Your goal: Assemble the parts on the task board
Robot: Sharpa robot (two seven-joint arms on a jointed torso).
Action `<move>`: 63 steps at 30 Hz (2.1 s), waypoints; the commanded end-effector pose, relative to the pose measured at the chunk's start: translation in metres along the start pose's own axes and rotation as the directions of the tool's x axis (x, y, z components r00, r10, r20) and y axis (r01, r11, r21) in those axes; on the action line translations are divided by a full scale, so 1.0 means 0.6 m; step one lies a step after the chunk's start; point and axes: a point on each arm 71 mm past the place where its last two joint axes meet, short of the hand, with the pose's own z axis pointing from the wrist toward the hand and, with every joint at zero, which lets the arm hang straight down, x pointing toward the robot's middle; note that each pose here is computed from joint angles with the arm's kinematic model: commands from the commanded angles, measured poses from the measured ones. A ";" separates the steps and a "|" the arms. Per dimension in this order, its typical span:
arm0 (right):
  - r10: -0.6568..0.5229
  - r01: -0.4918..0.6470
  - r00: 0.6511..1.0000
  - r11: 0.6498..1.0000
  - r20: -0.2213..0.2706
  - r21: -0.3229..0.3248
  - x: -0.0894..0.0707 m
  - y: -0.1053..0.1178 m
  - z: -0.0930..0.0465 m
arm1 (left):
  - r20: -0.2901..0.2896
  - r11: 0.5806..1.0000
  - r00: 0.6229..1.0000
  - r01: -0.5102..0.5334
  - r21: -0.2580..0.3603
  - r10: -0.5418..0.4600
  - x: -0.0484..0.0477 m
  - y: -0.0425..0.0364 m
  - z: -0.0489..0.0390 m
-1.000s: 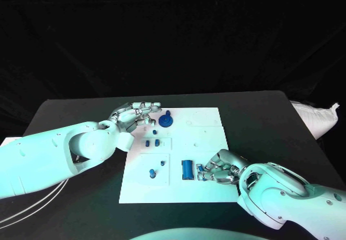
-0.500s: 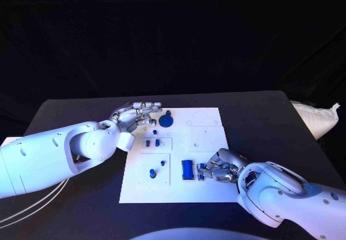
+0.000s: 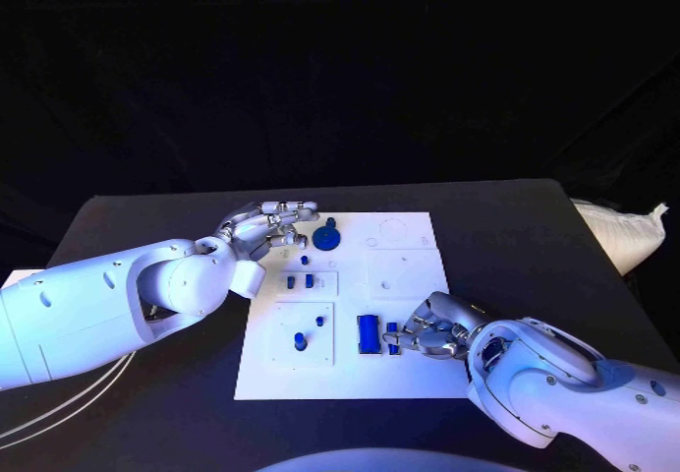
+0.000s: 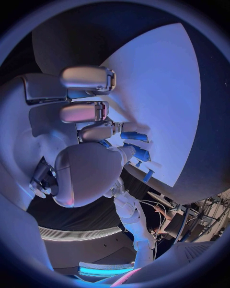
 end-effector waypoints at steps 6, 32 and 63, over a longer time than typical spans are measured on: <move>-0.042 0.042 0.999 0.999 0.005 -0.019 -0.001 0.001 -0.001 | -0.023 1.000 1.000 0.004 0.004 -0.004 0.005 -0.001 0.000; -0.047 0.049 0.997 0.998 0.056 -0.030 -0.012 -0.009 0.011 | -0.024 1.000 1.000 0.003 0.004 -0.003 0.005 -0.001 0.000; -0.048 0.050 0.996 0.998 0.079 -0.024 -0.024 -0.007 0.028 | -0.030 1.000 1.000 0.000 0.002 0.000 0.007 0.000 0.001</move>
